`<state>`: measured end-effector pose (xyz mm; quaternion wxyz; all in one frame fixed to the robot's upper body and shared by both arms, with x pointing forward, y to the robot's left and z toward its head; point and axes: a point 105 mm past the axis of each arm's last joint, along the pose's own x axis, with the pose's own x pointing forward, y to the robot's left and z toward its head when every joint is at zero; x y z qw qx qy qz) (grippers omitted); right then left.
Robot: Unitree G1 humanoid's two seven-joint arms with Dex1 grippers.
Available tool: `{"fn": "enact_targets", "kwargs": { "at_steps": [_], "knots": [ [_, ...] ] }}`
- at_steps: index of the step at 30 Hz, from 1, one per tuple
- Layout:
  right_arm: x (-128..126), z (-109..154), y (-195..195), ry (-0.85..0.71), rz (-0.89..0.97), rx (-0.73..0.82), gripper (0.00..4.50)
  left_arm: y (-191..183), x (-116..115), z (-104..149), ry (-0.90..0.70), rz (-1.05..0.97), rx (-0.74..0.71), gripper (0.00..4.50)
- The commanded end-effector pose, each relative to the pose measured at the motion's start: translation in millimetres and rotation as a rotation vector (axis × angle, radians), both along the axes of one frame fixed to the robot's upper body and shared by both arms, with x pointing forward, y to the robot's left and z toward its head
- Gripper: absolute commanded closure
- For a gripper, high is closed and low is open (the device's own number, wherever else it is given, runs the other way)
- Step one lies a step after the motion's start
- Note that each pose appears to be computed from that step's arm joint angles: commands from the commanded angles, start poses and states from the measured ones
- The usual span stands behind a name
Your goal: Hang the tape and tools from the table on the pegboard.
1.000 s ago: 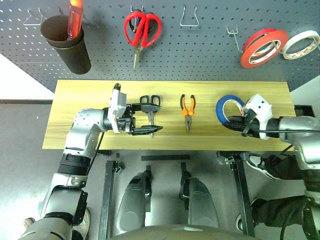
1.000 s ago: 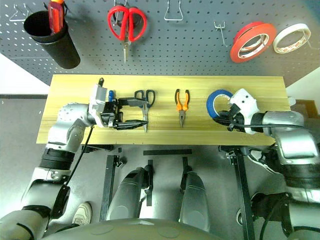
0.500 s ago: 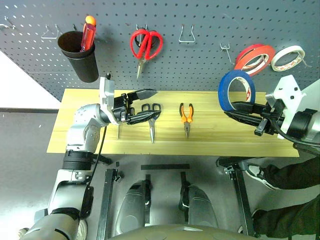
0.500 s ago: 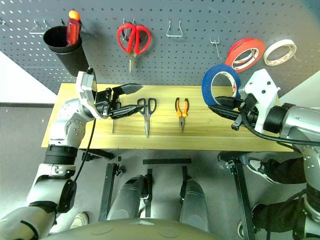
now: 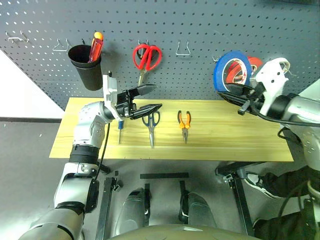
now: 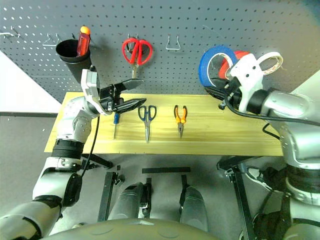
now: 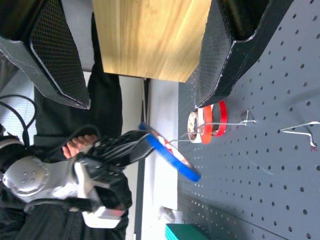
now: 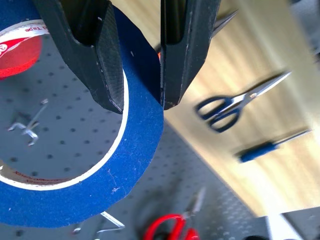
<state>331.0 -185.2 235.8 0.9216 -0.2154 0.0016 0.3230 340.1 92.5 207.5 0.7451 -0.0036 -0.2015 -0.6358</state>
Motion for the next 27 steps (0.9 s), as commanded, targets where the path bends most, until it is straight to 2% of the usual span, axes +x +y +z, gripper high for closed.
{"fn": "enact_targets", "kwargs": {
  "at_steps": [1, 7, 13, 25, 26, 27],
  "knots": [
    [10, 6, 0, -0.058, -0.001, 0.005, 3.83, -2, 1, 8, -0.043, 0.000, -0.005, 1.02],
    [35, -8, 6, -0.043, -0.002, 0.003, 3.83, -4, 2, 4, -0.034, -0.003, 0.003, 1.02],
    [69, -18, -7, -0.044, -0.092, 0.023, 3.83, -7, 1, 3, -0.038, -0.013, 0.018, 1.02],
    [71, -17, 17, -0.056, 0.031, 0.034, 3.83, -7, 2, -3, -0.021, -0.004, 0.028, 1.02],
    [72, -17, 19, -0.055, 0.035, 0.030, 3.12, -7, 2, -3, -0.020, -0.002, 0.029, 1.02],
    [72, -17, 20, -0.054, 0.037, 0.026, 2.91, -7, 3, -3, -0.019, -0.001, 0.029, 1.02]
  ]
}}
